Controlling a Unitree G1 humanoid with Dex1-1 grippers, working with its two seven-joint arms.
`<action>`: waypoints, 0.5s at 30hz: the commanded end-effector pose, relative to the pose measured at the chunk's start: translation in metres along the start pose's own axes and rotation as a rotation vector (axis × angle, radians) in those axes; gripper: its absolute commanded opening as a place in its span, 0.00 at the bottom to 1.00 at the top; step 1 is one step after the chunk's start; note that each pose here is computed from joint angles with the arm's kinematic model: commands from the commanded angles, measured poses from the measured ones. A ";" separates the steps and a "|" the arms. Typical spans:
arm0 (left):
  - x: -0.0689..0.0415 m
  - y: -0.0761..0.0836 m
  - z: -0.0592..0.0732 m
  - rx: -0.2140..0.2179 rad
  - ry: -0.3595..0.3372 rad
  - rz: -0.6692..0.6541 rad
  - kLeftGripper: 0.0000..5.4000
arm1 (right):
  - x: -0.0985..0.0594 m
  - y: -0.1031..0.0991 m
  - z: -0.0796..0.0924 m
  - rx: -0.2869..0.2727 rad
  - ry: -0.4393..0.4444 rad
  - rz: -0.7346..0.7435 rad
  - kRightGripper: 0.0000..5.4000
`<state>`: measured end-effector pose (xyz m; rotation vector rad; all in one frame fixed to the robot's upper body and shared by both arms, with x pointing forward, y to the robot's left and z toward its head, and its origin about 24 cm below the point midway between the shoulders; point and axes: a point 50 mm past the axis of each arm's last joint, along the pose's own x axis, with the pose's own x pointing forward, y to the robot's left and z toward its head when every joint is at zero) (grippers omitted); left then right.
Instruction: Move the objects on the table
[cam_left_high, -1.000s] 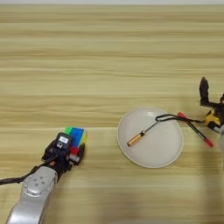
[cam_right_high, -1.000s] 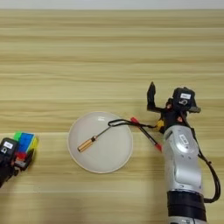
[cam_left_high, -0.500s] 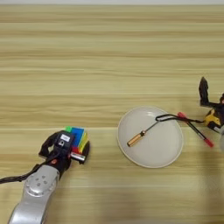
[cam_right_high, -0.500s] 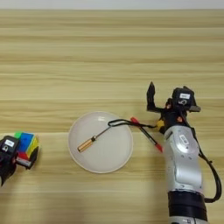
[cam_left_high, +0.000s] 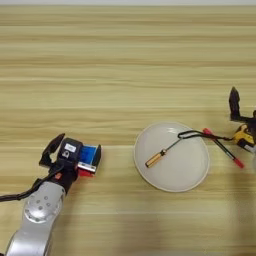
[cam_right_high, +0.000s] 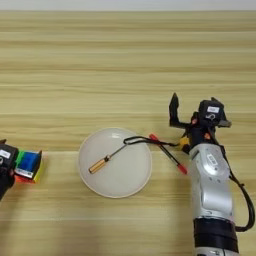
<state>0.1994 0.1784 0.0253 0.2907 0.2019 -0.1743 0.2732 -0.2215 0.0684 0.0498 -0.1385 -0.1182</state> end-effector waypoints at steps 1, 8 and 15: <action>0.003 0.004 0.019 0.004 -0.125 -0.007 1.00 | 0.002 -0.004 0.001 0.001 -0.004 -0.001 1.00; 0.008 0.011 0.036 0.010 -0.259 -0.030 1.00 | 0.002 -0.014 0.005 -0.015 0.022 0.011 1.00; 0.014 0.019 0.041 -0.185 -0.314 -0.026 1.00 | 0.003 -0.038 -0.012 -0.141 0.268 -0.019 1.00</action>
